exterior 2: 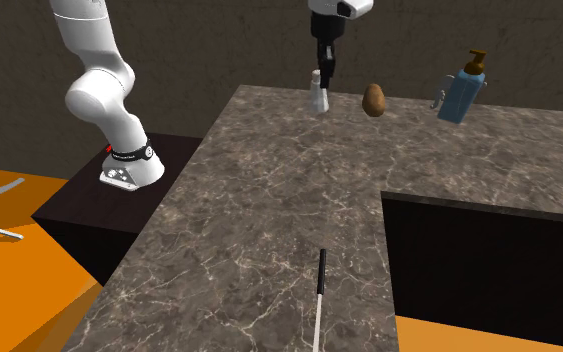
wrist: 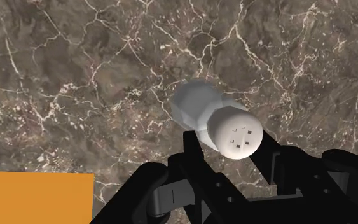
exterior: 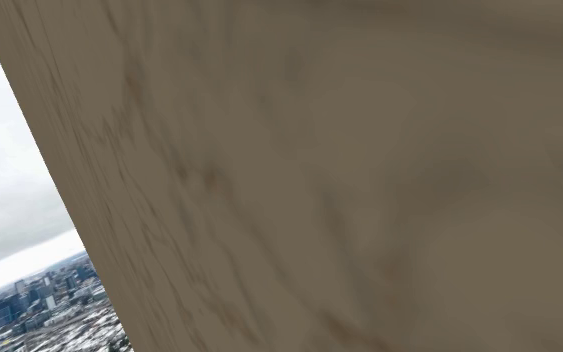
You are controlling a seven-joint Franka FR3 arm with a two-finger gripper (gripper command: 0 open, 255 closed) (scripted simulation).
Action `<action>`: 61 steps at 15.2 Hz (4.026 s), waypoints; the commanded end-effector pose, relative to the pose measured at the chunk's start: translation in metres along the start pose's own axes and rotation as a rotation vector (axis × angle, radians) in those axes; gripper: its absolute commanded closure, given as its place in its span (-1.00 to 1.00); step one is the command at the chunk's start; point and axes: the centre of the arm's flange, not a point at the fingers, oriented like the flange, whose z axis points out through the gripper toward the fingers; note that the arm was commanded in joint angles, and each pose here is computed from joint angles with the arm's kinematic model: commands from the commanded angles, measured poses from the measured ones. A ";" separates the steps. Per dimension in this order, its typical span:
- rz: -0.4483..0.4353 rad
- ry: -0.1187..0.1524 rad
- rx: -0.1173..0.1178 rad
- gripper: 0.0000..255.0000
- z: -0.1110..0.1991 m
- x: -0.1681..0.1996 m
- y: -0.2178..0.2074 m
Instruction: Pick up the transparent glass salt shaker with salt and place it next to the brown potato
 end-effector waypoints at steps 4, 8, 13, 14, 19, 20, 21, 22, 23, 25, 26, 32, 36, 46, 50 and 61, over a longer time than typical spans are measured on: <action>0.001 0.001 0.000 1.00 0.010 0.014 -0.063; 0.001 0.001 0.000 1.00 0.017 0.026 -0.114; 0.001 0.001 0.000 1.00 0.026 0.040 -0.178; 0.001 0.001 0.000 1.00 0.028 0.043 -0.191; 0.001 0.001 0.000 1.00 0.036 0.058 -0.255; 0.001 0.001 0.000 1.00 0.038 0.060 -0.267; 0.001 0.001 0.000 1.00 0.040 0.063 -0.280; 0.001 0.001 0.000 1.00 0.041 0.066 -0.293; 0.001 0.001 0.000 1.00 0.043 0.069 -0.306; 0.001 0.001 0.000 1.00 0.050 0.072 -0.321; 0.001 0.001 0.000 1.00 0.056 0.072 -0.320; 0.001 0.001 0.000 1.00 0.087 0.070 -0.316; 0.001 0.001 0.000 1.00 0.108 0.069 -0.314; 0.001 0.001 0.000 1.00 0.160 0.066 -0.307; 0.001 0.001 0.000 1.00 0.181 0.065 -0.305; 0.001 0.001 0.000 1.00 0.214 0.063 -0.301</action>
